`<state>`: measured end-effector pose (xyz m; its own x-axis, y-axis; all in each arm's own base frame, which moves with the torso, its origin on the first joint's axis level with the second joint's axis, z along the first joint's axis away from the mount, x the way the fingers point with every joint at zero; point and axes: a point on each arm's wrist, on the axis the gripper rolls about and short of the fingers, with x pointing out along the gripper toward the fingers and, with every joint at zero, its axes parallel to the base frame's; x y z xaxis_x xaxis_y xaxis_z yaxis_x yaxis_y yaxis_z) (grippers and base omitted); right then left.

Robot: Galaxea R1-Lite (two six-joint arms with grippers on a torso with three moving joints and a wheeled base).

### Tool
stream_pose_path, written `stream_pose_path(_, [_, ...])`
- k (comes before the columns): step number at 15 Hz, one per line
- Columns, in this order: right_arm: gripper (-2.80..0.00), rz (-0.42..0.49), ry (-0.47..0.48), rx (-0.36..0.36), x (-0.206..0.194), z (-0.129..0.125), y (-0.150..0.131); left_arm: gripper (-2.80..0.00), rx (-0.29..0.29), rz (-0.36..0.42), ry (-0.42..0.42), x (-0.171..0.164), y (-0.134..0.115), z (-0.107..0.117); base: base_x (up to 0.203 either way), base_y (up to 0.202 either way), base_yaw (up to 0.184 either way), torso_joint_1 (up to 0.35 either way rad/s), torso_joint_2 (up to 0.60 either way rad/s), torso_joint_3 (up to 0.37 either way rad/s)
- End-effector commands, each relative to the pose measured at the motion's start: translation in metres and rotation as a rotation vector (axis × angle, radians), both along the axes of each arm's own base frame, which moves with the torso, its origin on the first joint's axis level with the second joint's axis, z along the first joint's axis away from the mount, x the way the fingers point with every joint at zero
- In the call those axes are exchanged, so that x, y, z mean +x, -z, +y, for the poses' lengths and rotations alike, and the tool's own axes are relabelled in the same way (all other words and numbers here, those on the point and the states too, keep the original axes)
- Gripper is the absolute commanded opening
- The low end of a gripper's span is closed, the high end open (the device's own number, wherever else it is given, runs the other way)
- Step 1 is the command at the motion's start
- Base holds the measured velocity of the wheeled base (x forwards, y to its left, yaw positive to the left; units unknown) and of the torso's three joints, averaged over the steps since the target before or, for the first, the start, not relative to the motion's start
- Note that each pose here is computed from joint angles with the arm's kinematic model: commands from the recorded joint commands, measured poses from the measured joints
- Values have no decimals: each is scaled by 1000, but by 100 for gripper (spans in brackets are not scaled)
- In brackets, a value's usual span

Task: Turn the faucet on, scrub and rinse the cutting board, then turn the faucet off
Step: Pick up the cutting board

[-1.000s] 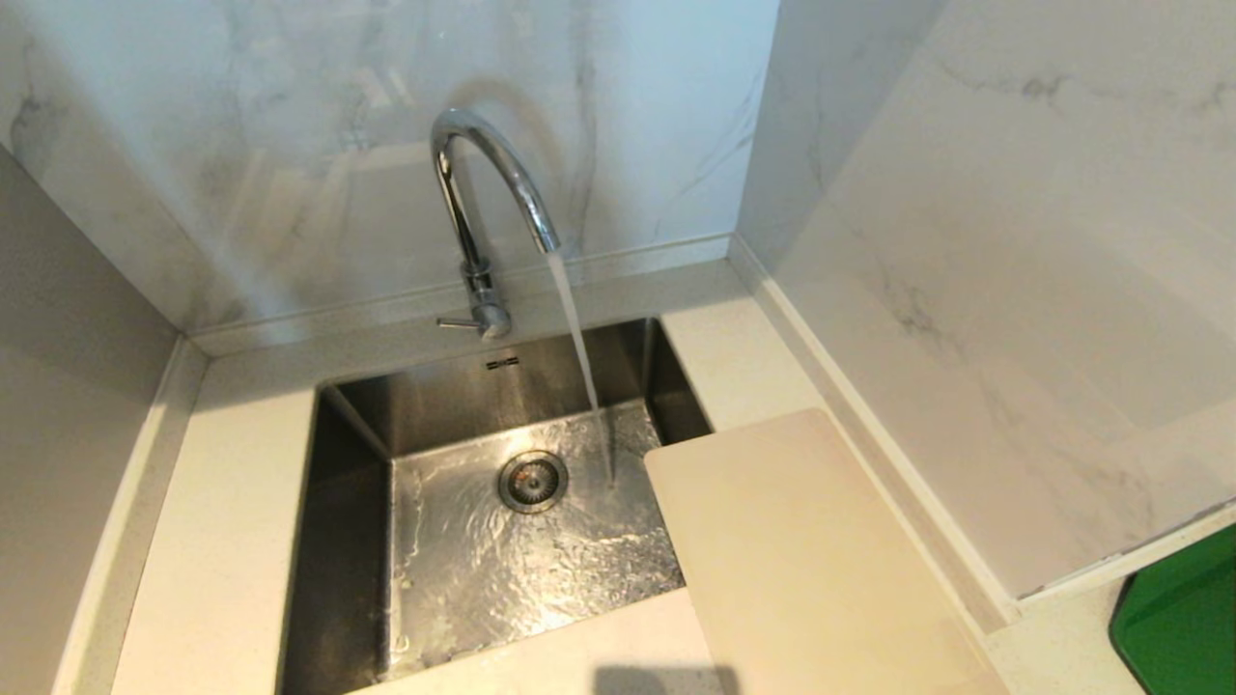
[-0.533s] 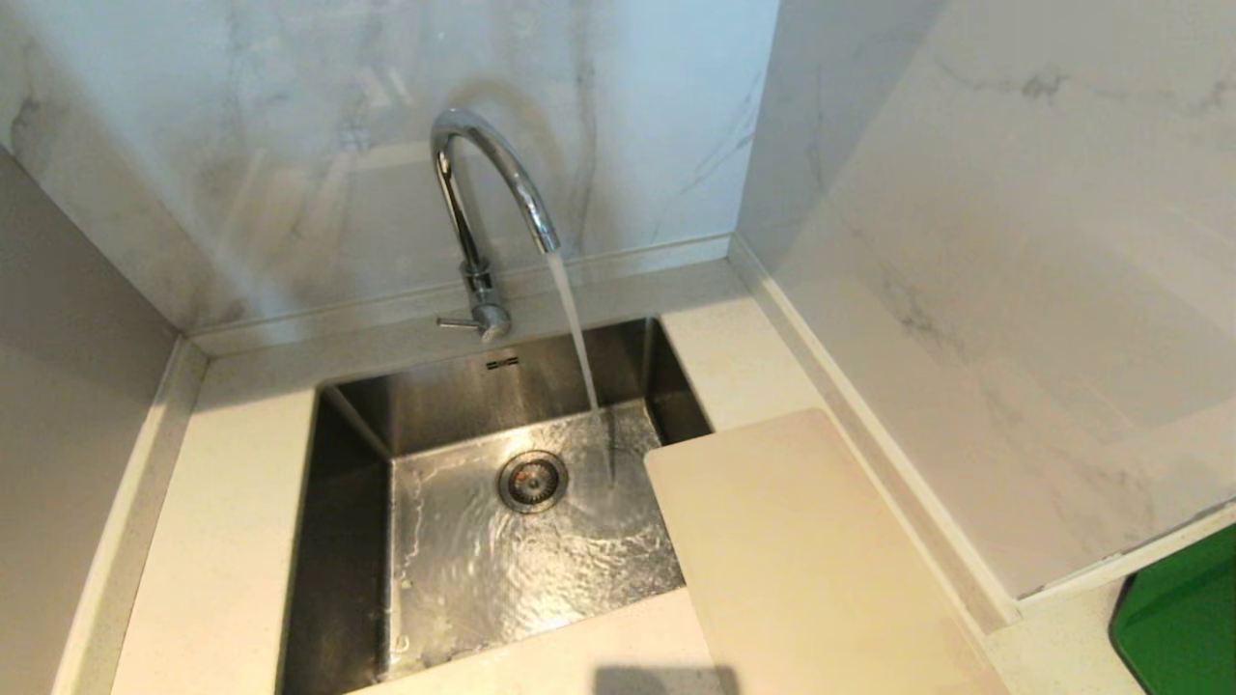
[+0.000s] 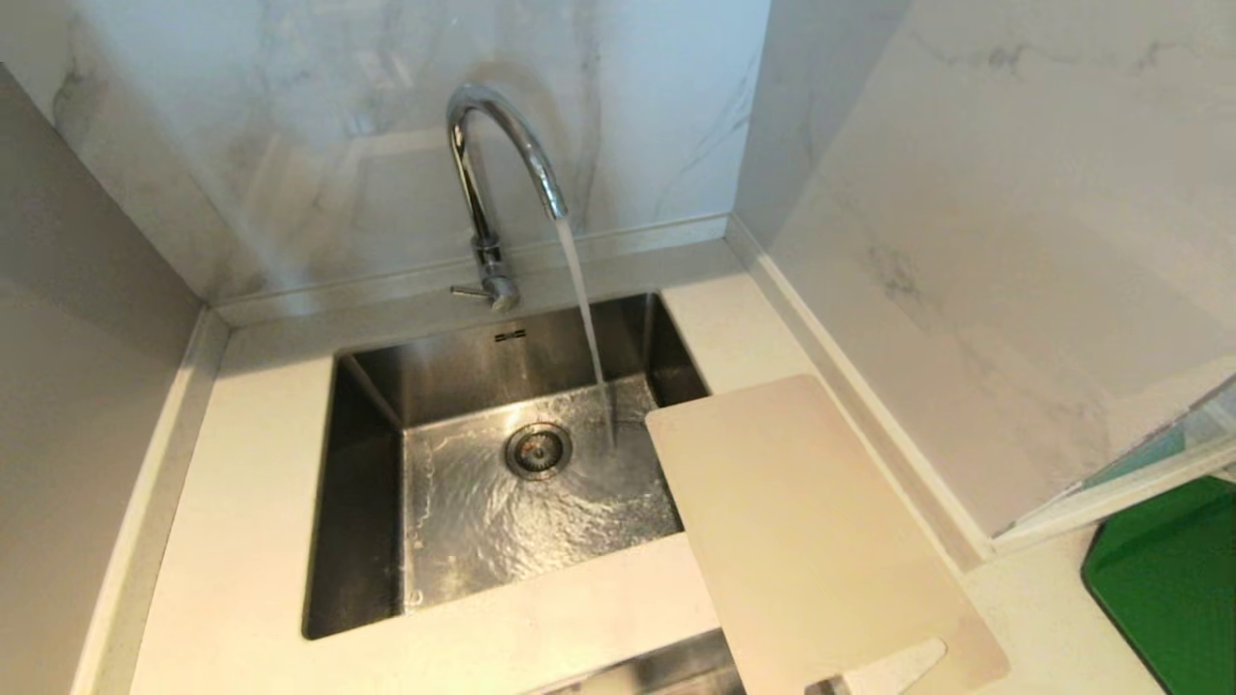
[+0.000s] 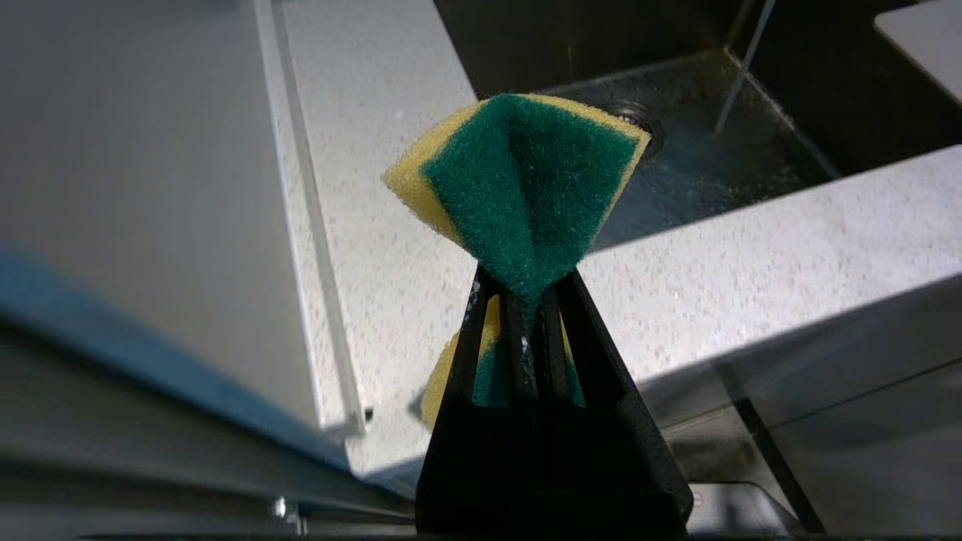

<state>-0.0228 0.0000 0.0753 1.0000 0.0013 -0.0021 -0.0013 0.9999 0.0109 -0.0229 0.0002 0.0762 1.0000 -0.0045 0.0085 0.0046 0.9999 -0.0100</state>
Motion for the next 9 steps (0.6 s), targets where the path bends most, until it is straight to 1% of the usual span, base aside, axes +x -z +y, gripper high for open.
stream_pose_path(1, [-280, 0, 0, 0, 0, 0, 0, -280, 0, 2, 0, 0, 0, 0, -189, 0, -1, -1, 7, 4])
stream_pose_path(4, [-280, -1, 0, 0, 0, 0, 0, -280, 1, 2, 0, 0, 0, 0, -195, 0, 8, -2, 5, 4])
stream_pose_path(5, [-280, 0, 0, -1, 0, 0, 1, -280, -1, 1, 0, 0, 0, 0, -72, 0, -29, -8, -8, -1])
stream_pose_path(9, [-280, -2, -2, -3, 0, 0, 0, -280, 1, 2, 0, 0, 0, 0, 0, 0, 0, 0, 0, 0])
